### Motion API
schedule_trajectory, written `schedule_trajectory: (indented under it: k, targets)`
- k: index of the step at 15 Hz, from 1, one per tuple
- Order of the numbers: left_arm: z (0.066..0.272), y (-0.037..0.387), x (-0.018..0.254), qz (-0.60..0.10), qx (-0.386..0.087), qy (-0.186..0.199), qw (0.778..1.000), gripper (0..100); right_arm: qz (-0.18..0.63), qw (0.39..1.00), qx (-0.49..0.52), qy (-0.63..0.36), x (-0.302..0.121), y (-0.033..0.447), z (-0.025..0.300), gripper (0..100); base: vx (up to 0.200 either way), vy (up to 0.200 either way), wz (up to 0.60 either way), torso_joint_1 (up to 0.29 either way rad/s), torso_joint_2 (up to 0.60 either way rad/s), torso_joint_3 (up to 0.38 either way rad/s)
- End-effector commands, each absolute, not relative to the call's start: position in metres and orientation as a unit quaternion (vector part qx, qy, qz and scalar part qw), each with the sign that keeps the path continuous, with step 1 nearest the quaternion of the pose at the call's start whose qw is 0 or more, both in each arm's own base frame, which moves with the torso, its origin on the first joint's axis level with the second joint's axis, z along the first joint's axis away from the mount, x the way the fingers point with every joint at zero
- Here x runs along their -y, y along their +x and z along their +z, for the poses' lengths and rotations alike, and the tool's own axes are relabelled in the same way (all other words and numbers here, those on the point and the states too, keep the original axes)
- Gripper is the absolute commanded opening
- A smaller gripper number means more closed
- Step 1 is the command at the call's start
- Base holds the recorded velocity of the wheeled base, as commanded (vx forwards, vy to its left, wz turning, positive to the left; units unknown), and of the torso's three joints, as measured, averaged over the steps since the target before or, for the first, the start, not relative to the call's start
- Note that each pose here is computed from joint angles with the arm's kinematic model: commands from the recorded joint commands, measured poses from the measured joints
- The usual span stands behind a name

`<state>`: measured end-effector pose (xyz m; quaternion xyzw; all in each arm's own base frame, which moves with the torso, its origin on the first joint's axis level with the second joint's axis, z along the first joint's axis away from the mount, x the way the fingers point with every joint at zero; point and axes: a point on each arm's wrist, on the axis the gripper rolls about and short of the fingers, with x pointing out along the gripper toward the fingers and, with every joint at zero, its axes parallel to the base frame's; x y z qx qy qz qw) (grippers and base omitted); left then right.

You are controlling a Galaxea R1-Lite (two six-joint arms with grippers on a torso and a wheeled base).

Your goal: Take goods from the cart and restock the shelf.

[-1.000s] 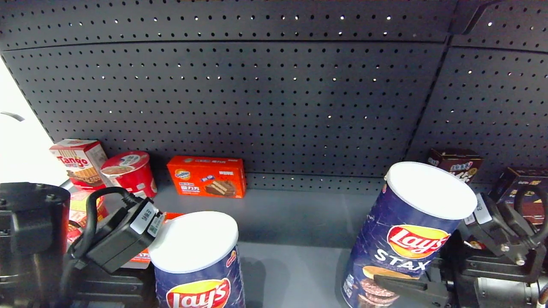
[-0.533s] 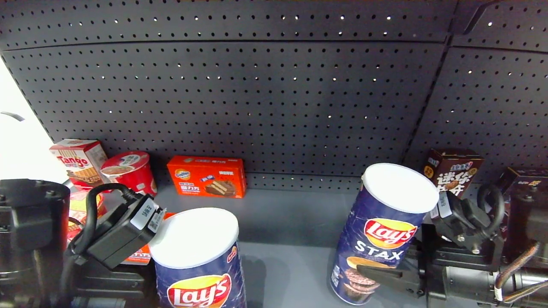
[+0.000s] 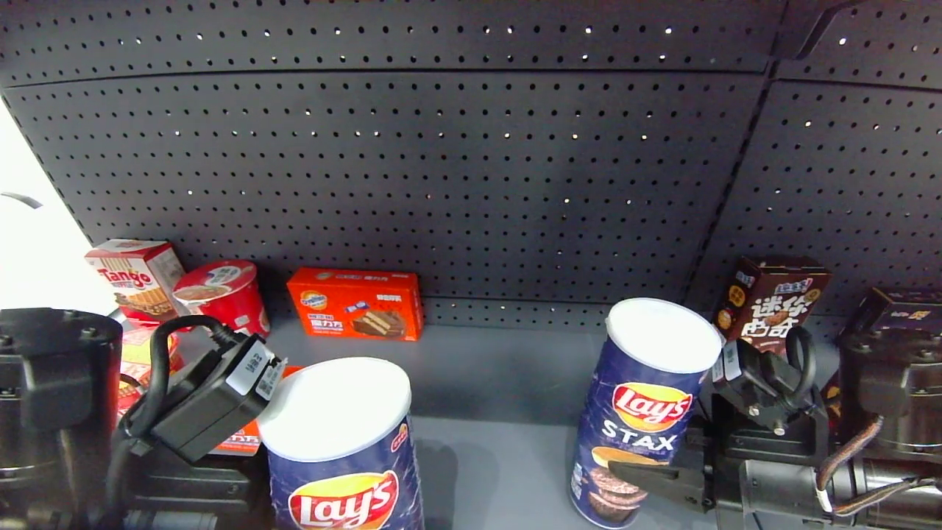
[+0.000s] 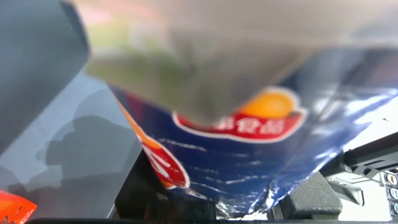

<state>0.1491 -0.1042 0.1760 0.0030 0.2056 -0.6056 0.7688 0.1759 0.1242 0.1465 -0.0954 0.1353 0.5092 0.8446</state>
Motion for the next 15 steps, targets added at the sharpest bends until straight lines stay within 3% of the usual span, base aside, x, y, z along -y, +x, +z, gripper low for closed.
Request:
schedule_trajectory:
  k: [1,15]
  targets:
    - [0.176,0.149,0.104,-0.606,-0.206,0.003,0.769,0,0.51,0.843,-0.142,-0.095,-0.126,0.178,0.143,0,0.0,0.0,0.0,0.0,0.0,0.0]
    - [0.175,0.149,0.104,-0.605,-0.208,0.003,0.768,0,0.513,0.841,-0.145,-0.096,-0.135,0.19,0.135,0,0.0,0.0,0.0,0.0,0.0,0.0]
